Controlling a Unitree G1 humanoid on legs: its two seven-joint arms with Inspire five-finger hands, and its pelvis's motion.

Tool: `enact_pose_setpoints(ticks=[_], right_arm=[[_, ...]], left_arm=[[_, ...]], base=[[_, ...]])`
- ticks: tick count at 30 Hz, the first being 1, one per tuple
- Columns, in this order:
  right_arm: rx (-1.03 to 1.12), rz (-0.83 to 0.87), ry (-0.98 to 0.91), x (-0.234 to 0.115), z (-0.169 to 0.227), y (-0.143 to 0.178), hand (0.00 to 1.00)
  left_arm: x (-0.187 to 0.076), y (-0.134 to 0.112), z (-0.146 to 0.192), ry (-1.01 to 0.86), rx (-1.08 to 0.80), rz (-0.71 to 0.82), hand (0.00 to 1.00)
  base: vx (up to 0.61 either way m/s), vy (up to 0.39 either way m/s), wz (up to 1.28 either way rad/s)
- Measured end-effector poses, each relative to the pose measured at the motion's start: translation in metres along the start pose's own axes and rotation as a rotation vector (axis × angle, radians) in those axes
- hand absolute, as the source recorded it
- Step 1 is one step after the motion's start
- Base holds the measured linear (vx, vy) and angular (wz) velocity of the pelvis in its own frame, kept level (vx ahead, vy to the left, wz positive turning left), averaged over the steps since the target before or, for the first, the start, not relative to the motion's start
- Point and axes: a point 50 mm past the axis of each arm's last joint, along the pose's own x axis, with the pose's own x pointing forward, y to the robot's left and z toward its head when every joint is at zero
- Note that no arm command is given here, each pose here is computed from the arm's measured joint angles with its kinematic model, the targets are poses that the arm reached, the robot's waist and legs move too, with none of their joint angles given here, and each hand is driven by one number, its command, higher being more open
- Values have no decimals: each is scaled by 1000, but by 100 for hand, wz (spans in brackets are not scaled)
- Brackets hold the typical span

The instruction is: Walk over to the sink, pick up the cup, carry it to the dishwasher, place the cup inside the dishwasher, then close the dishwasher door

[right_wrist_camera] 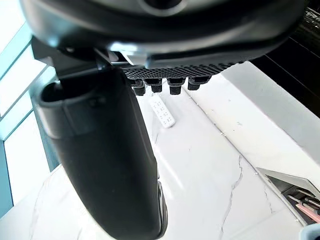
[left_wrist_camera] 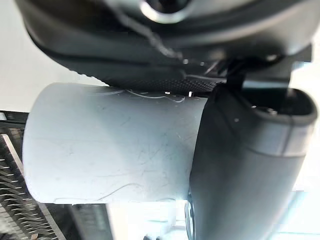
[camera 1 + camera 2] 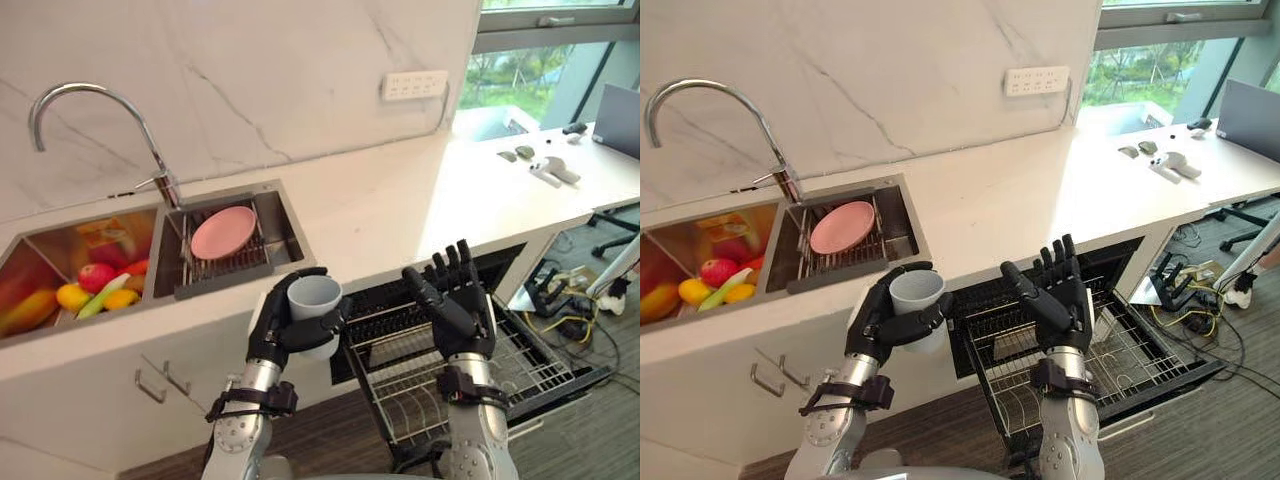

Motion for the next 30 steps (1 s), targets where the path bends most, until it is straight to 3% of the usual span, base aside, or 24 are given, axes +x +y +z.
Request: enact_pose_setpoints(ticks=[15, 22, 27, 30], right_arm=[[11, -73, 48, 7, -16, -4, 100], [19, -46, 5, 15, -9, 8, 100], [4, 40, -12, 25, -4, 16, 100], [-13, 38, -39, 27, 3, 11, 100]], left_arm=[[16, -10, 9, -33, 80, -196, 0], [30, -11, 25, -102, 67, -113, 0], [35, 7, 48, -205, 58, 24, 0], [41, 6, 56, -250, 78, 8, 0]], base=[[82, 115, -27], [-34, 65, -75], [55, -2, -78], [40, 41, 0]])
